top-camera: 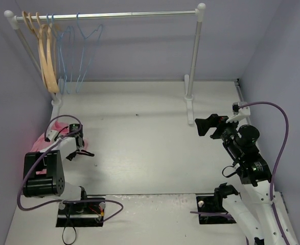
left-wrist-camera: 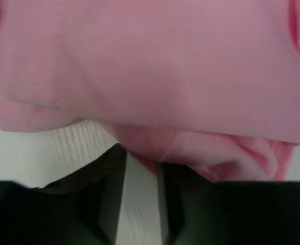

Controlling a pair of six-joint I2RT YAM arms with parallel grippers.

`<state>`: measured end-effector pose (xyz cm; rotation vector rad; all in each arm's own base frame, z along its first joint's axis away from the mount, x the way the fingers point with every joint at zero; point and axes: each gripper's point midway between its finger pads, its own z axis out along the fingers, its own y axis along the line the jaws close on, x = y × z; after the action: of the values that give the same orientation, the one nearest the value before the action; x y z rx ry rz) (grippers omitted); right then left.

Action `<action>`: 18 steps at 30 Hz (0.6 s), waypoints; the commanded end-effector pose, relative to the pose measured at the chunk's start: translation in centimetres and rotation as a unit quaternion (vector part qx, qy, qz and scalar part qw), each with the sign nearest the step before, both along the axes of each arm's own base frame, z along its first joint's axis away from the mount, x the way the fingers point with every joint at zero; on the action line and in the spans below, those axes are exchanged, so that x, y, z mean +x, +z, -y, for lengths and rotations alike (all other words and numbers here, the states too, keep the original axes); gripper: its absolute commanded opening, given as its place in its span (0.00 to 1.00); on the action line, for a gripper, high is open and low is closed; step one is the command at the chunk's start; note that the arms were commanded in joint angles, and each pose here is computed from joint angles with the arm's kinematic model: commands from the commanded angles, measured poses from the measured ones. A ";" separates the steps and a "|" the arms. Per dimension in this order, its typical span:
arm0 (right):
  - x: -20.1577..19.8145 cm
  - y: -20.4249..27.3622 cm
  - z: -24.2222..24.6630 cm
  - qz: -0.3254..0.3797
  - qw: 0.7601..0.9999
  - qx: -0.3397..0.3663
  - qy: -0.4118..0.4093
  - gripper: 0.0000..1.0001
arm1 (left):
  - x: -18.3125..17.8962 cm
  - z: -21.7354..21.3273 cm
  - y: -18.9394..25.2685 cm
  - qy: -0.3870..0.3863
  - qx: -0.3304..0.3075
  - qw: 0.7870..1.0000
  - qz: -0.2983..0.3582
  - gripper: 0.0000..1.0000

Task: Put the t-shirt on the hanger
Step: Move the T-shirt to the center of the board.

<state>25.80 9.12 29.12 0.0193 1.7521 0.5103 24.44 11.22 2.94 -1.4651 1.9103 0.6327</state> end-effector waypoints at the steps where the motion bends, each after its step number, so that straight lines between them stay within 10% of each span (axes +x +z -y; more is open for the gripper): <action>1: 0.5 2.4 -0.4 0.048 0.999 0.004 0.008 1.00 | 4.2 1.4 0.0 -0.032 -0.059 0.997 0.047 0.26; 5: 0.5 2.6 -0.4 0.050 0.999 0.003 0.008 1.00 | 4.4 3.8 -1.6 -0.069 -0.117 0.990 0.049 0.00; 18: 1.0 2.4 -1.5 0.038 0.999 0.004 0.035 1.00 | 2.8 25.2 -0.3 -0.388 -0.169 0.906 0.024 0.00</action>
<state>26.15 9.73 28.62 -0.0048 1.7741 0.5310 28.56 -9.34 1.99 -0.8627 2.2989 -0.0184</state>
